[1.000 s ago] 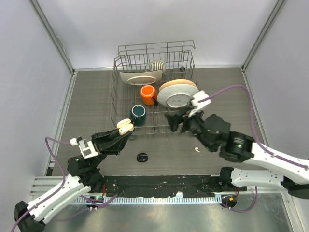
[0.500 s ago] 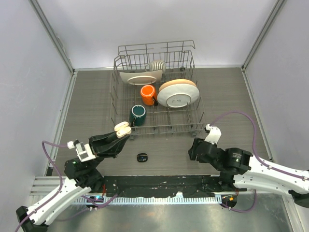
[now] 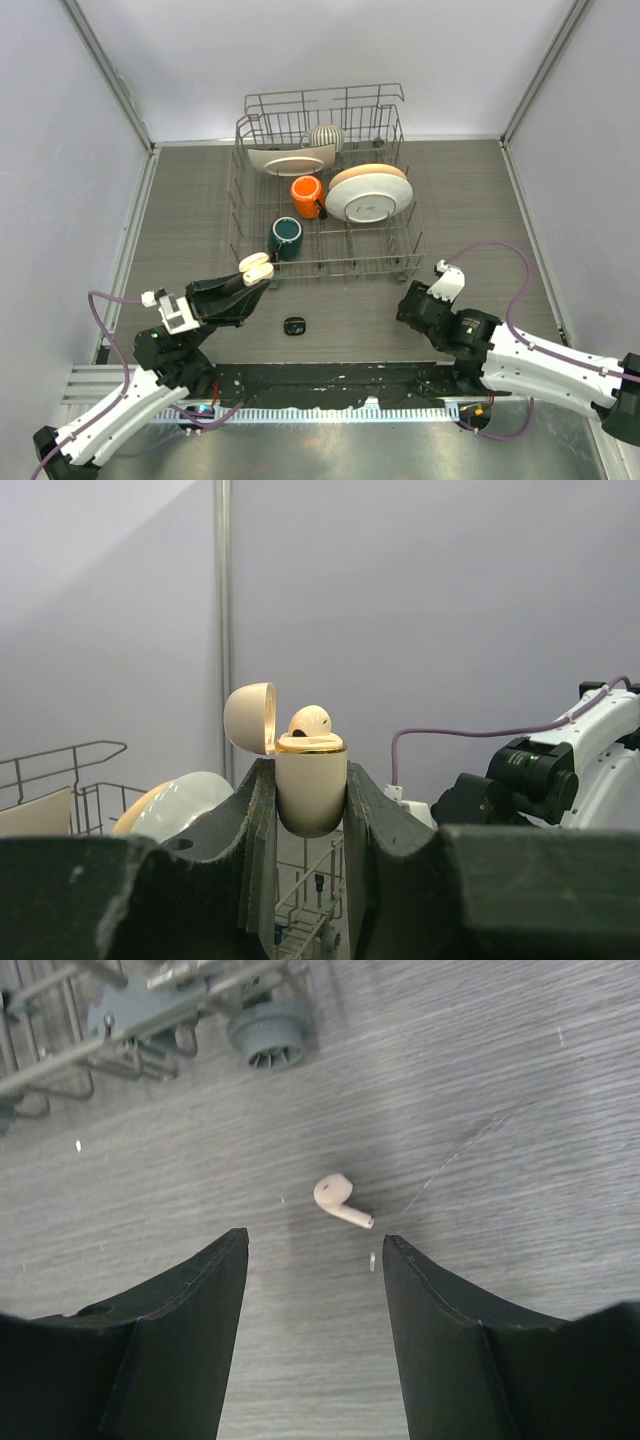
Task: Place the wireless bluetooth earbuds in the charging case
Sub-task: Pick up the earbud from the center of the board.
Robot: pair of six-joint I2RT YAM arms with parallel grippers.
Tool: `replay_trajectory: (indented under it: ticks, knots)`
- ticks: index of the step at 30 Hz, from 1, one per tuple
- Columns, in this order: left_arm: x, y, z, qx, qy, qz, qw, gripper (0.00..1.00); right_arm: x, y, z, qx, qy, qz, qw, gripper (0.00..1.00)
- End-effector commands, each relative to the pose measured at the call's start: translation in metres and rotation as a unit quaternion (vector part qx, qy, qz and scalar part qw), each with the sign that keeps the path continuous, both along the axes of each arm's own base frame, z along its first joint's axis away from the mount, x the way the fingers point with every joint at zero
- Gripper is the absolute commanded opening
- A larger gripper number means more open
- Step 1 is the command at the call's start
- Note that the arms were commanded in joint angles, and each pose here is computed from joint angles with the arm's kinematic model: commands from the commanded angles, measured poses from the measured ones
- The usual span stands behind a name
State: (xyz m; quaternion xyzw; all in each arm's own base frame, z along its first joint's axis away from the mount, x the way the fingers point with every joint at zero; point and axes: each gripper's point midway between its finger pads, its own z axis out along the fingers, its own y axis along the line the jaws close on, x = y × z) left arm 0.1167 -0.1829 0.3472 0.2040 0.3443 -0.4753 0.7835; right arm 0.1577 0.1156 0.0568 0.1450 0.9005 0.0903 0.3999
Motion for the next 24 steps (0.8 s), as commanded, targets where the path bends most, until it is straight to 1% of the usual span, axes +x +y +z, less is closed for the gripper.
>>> replay_trajectory:
  ticks: [1, 7, 9, 11, 12, 15, 20, 24]
  knots:
    - [-0.005, 0.002, 0.008, -0.007, -0.015, -0.004, 1.000, 0.00, 0.025, 0.006, 0.017, 0.037, -0.052, -0.022, 0.998, 0.62]
    - [-0.005, 0.002, 0.008, -0.012, -0.013, -0.007, 1.000, 0.00, 0.038, 0.003, 0.010, 0.018, -0.048, -0.024, 0.998, 0.61]
    - [-0.006, 0.003, 0.009, -0.013, -0.014, -0.007, 1.000, 0.00, 0.037, 0.003, 0.001, 0.001, -0.029, -0.018, 0.999, 0.61]
    - [-0.007, 0.004, 0.010, -0.015, -0.016, -0.006, 1.000, 0.00, 0.040, 0.003, -0.005, 0.003, -0.018, -0.022, 1.000, 0.60]
    - [-0.006, 0.004, 0.009, -0.014, -0.015, -0.006, 1.000, 0.00, 0.036, 0.003, -0.017, -0.001, 0.001, -0.020, 1.000, 0.60]
    - [-0.007, 0.005, 0.009, -0.015, -0.014, -0.006, 1.000, 0.00, 0.033, 0.000, -0.030, 0.006, 0.019, -0.026, 0.999, 0.60]
    - [-0.006, 0.007, 0.008, -0.014, -0.011, 0.000, 1.000, 0.00, 0.029, 0.004, -0.031, 0.033, 0.017, -0.023, 0.999, 0.60]
    - [-0.006, 0.008, 0.007, -0.016, -0.010, 0.002, 1.000, 0.00, 0.020, 0.010, -0.038, 0.045, 0.041, -0.009, 0.998, 0.60]
